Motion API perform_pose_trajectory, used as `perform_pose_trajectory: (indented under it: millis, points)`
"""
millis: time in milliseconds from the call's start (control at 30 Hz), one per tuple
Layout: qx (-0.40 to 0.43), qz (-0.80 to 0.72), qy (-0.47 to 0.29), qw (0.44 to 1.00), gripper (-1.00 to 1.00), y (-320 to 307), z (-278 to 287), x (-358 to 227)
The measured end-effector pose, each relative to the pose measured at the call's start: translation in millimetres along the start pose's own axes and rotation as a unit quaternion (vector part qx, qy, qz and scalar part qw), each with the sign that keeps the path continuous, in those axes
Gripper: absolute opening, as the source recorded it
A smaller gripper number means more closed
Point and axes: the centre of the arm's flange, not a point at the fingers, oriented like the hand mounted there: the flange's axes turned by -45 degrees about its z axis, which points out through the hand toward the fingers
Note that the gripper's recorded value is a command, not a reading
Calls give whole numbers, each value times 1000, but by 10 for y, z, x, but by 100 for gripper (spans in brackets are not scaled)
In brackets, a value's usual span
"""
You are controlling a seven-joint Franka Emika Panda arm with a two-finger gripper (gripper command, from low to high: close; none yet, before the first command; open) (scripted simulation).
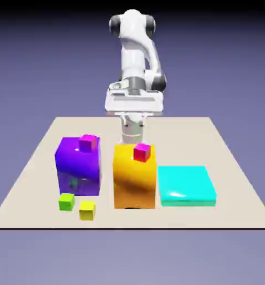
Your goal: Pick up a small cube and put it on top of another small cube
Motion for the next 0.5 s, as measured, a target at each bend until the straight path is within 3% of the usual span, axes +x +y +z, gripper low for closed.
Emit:
perform_pose_trajectory:
  millis: [500]
  points:
    - [6, 40, -279, 959, 0, 937, 1611, -220]
